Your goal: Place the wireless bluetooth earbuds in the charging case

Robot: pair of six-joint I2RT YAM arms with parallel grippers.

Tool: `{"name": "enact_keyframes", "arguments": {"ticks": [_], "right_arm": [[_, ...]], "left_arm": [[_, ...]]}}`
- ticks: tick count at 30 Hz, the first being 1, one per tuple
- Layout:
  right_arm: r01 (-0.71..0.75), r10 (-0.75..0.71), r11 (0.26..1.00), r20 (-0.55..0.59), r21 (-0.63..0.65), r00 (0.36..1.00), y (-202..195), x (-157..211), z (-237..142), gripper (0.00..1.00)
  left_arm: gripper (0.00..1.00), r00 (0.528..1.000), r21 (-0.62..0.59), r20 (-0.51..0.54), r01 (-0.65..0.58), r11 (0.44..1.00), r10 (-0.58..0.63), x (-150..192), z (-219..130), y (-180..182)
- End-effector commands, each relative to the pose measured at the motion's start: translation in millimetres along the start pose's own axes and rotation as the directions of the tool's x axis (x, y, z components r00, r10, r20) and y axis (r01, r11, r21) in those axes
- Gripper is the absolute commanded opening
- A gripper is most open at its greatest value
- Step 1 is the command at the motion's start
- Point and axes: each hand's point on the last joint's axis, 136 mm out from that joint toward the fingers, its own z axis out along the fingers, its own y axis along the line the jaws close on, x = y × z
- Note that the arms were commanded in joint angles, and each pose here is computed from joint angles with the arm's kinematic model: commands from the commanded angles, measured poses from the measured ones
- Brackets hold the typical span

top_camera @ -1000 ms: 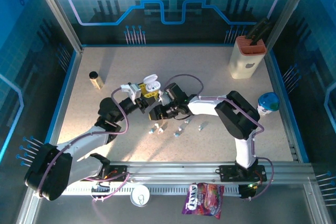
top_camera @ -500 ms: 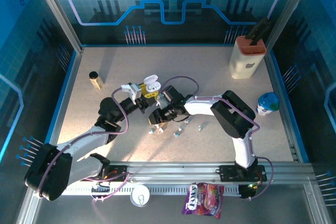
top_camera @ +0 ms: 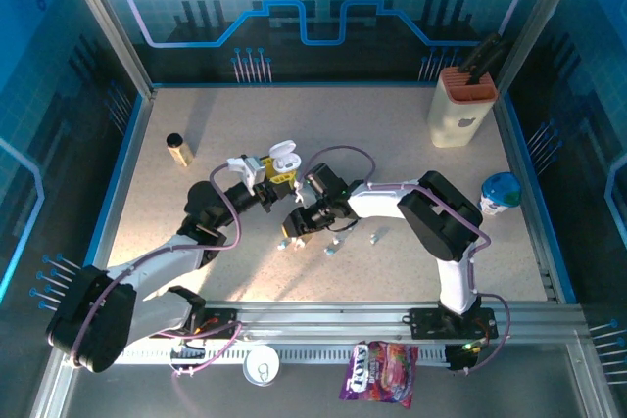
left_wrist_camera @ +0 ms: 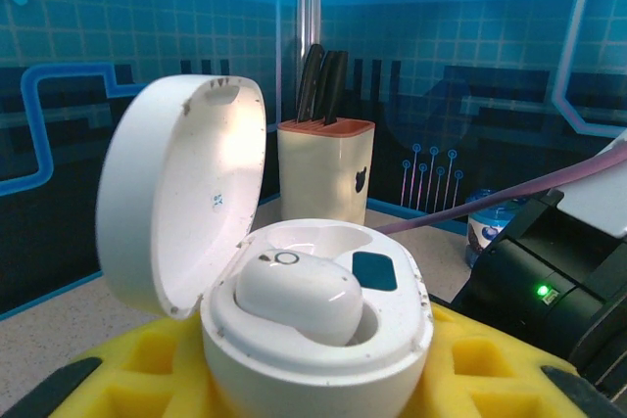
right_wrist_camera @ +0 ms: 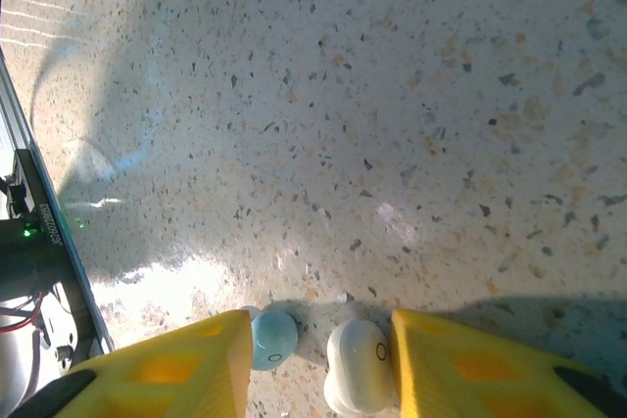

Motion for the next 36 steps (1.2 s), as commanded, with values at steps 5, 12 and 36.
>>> {"name": "enact_keyframes", "arguments": {"ticks": [5, 12, 36], "right_arm": [[-0.012, 0.011, 1.000, -0.041, -0.018, 0.999, 6.1, 15.5, 2.3, 0.31], [-0.015, 0.014, 1.000, -0.051, -0.010, 0.999, 2.2, 19.5, 3.3, 0.25], [0.025, -0.025, 0.997, 0.000, 0.074, 1.000, 0.1, 8.2, -17.5, 0.18]], "left_arm": [[0.31, 0.999, 0.019, 0.033, -0.006, 1.000, 0.005, -11.2, 2.5, -0.4], [0.31, 1.000, 0.016, 0.032, -0.003, 1.000, 0.003, -9.5, 2.2, 0.0], [0.31, 1.000, 0.009, 0.025, -0.002, 1.000, 0.002, -3.2, 4.6, 3.1]]}}
